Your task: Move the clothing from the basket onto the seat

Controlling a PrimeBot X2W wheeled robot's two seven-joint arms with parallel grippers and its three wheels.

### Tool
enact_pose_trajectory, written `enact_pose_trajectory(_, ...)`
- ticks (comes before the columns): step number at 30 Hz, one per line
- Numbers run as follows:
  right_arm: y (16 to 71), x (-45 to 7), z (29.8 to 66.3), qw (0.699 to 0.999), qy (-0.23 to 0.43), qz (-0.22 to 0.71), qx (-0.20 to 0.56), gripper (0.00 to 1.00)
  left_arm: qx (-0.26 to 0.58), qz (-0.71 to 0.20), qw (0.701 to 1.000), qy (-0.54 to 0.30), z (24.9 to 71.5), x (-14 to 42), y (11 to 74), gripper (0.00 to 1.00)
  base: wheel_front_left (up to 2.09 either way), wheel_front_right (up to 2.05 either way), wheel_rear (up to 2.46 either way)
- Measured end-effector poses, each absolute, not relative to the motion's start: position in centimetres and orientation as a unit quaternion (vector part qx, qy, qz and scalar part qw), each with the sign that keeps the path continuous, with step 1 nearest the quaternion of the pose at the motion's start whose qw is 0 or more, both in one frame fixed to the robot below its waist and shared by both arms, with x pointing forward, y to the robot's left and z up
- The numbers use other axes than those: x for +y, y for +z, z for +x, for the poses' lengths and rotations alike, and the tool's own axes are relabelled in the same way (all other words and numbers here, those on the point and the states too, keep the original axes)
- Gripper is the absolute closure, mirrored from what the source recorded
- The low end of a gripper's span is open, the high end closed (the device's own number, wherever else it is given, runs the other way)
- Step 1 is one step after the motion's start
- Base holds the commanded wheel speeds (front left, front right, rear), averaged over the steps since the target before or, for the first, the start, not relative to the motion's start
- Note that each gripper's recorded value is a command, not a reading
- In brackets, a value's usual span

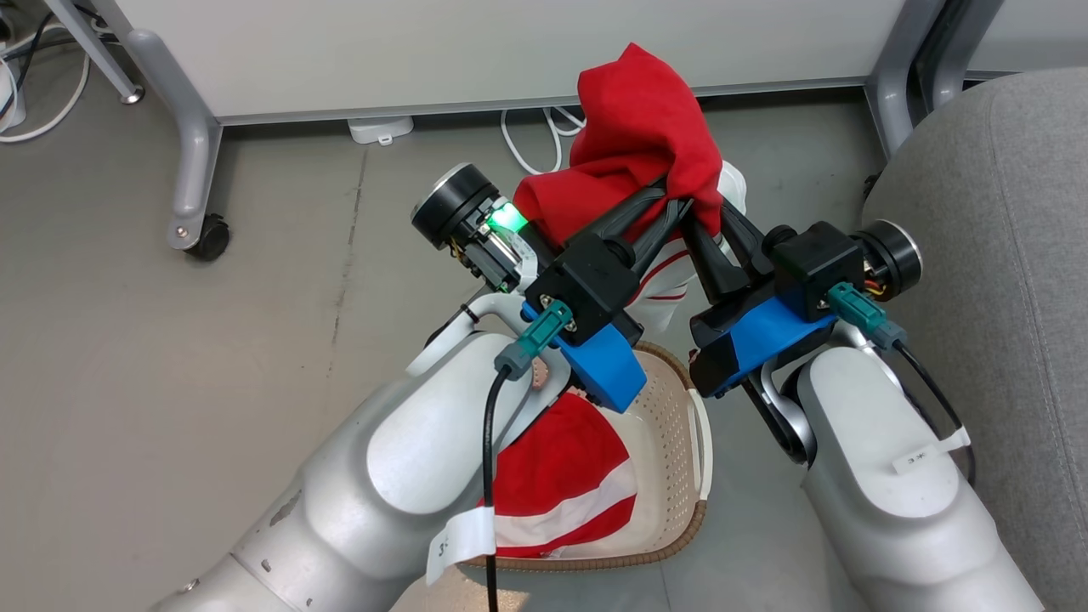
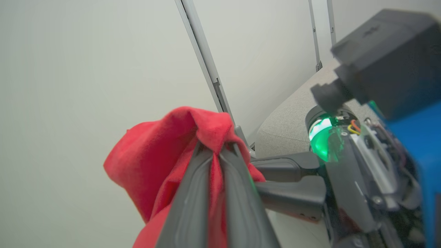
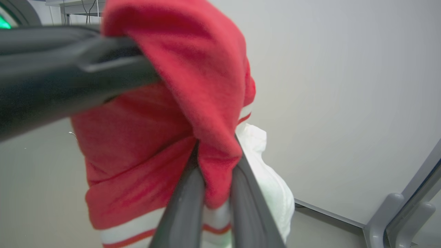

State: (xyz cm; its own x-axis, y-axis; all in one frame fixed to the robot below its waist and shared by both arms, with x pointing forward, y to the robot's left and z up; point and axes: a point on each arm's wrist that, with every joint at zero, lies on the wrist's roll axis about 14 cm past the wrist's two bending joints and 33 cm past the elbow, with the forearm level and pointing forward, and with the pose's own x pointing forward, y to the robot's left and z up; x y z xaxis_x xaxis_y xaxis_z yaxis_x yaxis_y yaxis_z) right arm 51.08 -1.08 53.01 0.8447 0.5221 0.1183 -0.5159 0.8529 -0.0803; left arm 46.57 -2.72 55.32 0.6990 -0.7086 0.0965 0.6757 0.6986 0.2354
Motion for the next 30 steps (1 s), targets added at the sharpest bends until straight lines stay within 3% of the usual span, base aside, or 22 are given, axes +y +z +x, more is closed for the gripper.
enact_pose_trajectory(6, 53.0, -1.1, 51.1, 0.96, 0.27, -0.02, -0.068, 1.0, -0.09, 0.09, 0.919, -0.374, 46.7, -2.6, 55.4, 1.0, 0.0, 0.0, 0.0)
enact_pose_trajectory(7, 53.0, -1.1, 51.1, 0.96, 0.269, -0.02, -0.068, 1.0, -0.09, 0.089, 0.92, -0.372, 46.8, -2.5, 55.4, 0.0, 0.0, 0.0, 0.0)
enact_pose_trajectory(19, 53.5, -2.6, 51.6, 0.966, 0.247, -0.002, -0.074, 1.0, -0.092, 0.089, 0.921, -0.369, 47.1, -2.8, 55.2, 0.0, 0.0, 0.0, 0.0)
enact_pose_trajectory(30, 53.3, -8.3, 51.9, 0.982, 0.171, 0.01, -0.077, 1.0, -0.08, 0.072, 0.913, -0.393, 46.9, -4.7, 53.5, 0.0, 0.0, 0.0, 0.0)
